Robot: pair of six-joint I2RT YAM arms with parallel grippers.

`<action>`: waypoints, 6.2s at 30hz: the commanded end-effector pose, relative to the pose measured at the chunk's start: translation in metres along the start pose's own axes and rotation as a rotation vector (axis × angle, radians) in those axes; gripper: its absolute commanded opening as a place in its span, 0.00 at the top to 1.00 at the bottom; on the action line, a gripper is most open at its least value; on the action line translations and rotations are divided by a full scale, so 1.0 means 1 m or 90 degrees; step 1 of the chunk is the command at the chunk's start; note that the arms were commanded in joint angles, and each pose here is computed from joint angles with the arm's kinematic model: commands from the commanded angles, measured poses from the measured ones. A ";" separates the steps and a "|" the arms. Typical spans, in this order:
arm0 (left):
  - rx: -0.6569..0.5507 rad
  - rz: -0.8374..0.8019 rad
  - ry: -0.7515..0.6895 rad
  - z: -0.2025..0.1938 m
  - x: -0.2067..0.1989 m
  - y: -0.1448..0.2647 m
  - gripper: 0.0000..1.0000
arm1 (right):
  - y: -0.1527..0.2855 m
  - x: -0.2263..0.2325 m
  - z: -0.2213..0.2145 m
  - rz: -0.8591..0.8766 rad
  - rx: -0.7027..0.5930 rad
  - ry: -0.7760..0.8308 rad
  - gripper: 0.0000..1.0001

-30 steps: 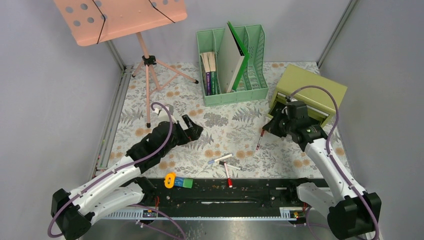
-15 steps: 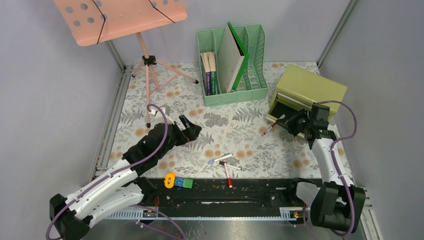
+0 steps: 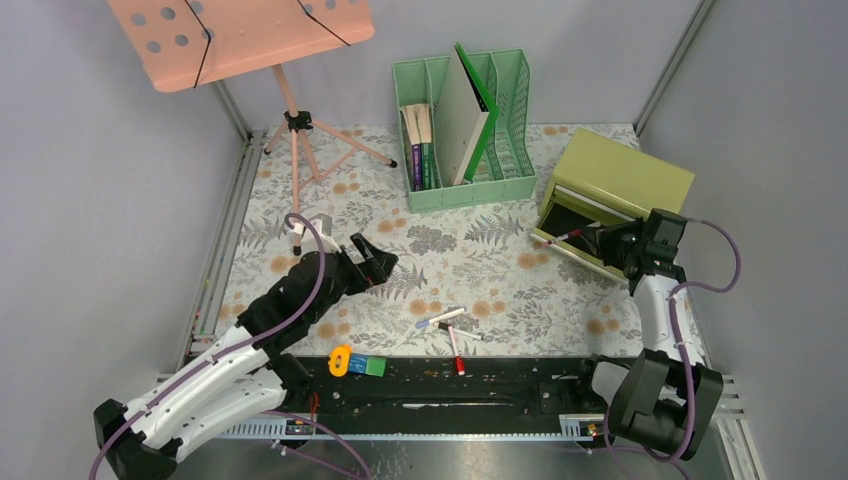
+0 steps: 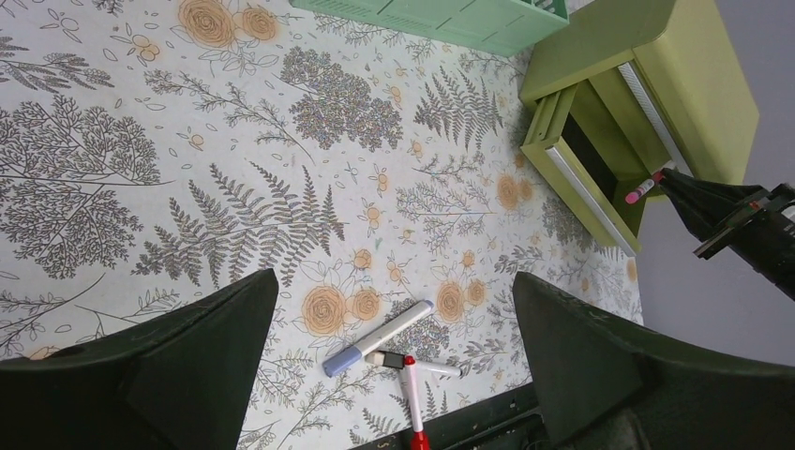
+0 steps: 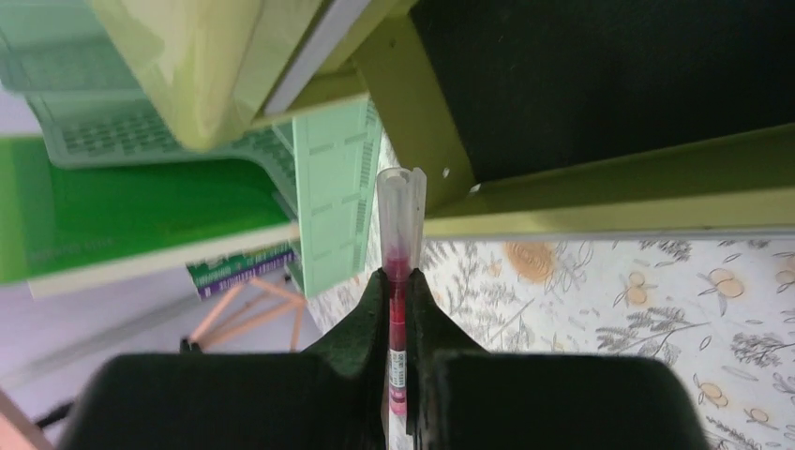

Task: Organize the desk
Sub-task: Place the stationery in the drawer, then pick up the stationery from the corner of the board.

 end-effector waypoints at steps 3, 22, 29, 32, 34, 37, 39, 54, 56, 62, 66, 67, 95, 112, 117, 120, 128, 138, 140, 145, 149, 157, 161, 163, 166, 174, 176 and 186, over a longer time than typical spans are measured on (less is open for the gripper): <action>-0.044 -0.009 0.018 0.009 -0.001 0.005 0.01 | 0.001 -0.002 0.023 -0.019 -0.145 -0.080 1.00; -0.102 -0.029 0.050 0.015 0.003 0.017 0.01 | -0.001 -0.022 0.045 -0.066 -0.258 -0.195 0.90; -0.112 -0.040 0.063 0.016 0.004 0.021 0.01 | 0.003 -0.016 0.052 -0.027 -0.286 -0.202 0.56; -0.112 -0.042 0.073 0.014 0.005 0.021 0.01 | 0.003 -0.013 0.052 -0.013 -0.276 -0.200 0.40; -0.112 -0.044 0.078 0.013 0.006 0.021 0.01 | 0.003 -0.012 0.051 -0.005 -0.266 -0.194 0.33; -0.110 -0.053 0.088 0.011 0.007 0.023 0.01 | 0.003 -0.007 0.049 0.010 -0.239 -0.167 0.24; -0.114 -0.058 0.100 0.011 0.007 0.024 0.01 | 0.004 -0.003 0.048 0.019 -0.222 -0.154 0.18; -0.127 -0.047 0.125 0.002 0.019 0.020 0.01 | 0.011 -0.002 0.019 0.039 -0.036 -0.085 0.01; -0.119 -0.038 0.124 -0.001 0.020 0.018 0.01 | 0.014 -0.002 0.012 0.041 -0.016 -0.071 0.01; -0.092 -0.018 0.132 -0.007 0.020 0.010 0.01 | 0.024 0.007 -0.019 0.037 0.047 0.019 0.01; -0.073 -0.010 0.135 -0.009 0.018 0.006 0.01 | 0.031 0.011 -0.038 0.029 0.077 0.099 0.01; -0.069 -0.007 0.134 -0.009 0.018 0.005 0.01 | 0.033 0.012 -0.040 0.022 0.083 0.123 0.00; 0.030 0.129 0.092 -0.025 0.029 -0.009 0.01 | 0.037 -0.053 -0.150 -0.153 0.425 0.546 0.12; 0.087 0.215 0.054 -0.031 0.039 -0.009 0.01 | 0.044 -0.056 -0.229 -0.130 0.566 0.815 0.36; 0.085 0.220 0.053 -0.028 0.038 -0.008 0.01 | 0.047 -0.060 -0.255 -0.107 0.602 0.851 0.47; 0.077 0.225 0.052 -0.026 0.039 -0.006 0.01 | 0.045 -0.063 -0.268 -0.104 0.623 0.861 0.49; 0.060 0.224 0.057 -0.024 0.041 -0.002 0.01 | 0.026 -0.073 -0.298 -0.162 0.656 0.883 0.54; 0.052 0.220 0.061 -0.027 0.046 0.003 0.01 | 0.011 -0.087 -0.307 -0.255 0.627 0.940 0.58; 0.048 0.221 0.065 -0.027 0.047 0.003 0.01 | 0.011 -0.088 -0.308 -0.264 0.616 0.954 0.59; 0.046 0.222 0.072 -0.028 0.048 0.003 0.01 | 0.010 -0.091 -0.314 -0.281 0.606 0.999 0.65; 0.045 0.222 0.071 -0.028 0.048 0.003 0.01 | 0.012 -0.094 -0.320 -0.290 0.603 1.039 0.72; 0.043 0.223 0.071 -0.027 0.048 0.004 0.01 | 0.019 -0.089 -0.322 -0.268 0.611 1.059 0.96; 0.037 0.226 0.071 -0.026 0.049 0.005 0.01 | 0.026 -0.082 -0.319 -0.245 0.603 1.047 1.00; 0.031 0.225 0.072 -0.024 0.048 0.005 0.01 | 0.031 -0.077 -0.317 -0.231 0.597 1.041 1.00; 0.024 0.224 0.074 -0.023 0.048 0.006 0.01 | 0.038 -0.069 -0.317 -0.204 0.596 1.032 1.00; 0.022 0.222 0.073 -0.022 0.048 0.006 0.01 | 0.052 -0.038 -0.318 -0.154 0.579 1.034 1.00; 0.021 0.221 0.073 -0.022 0.048 0.006 0.01 | 0.055 -0.031 -0.316 -0.144 0.564 1.040 1.00; 0.021 0.217 0.091 -0.023 0.047 0.007 0.01 | 0.045 -0.019 -0.289 -0.141 0.521 0.981 1.00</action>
Point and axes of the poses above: each gripper's point midway between its finger pads, its own y axis back along the fingers, its own x axis along the line the jaws close on, z = x × y, the point moved 9 cm from there along y, back along the fingers, and after that the axes turned 4 degrees about -y, right-handed, at the moved point
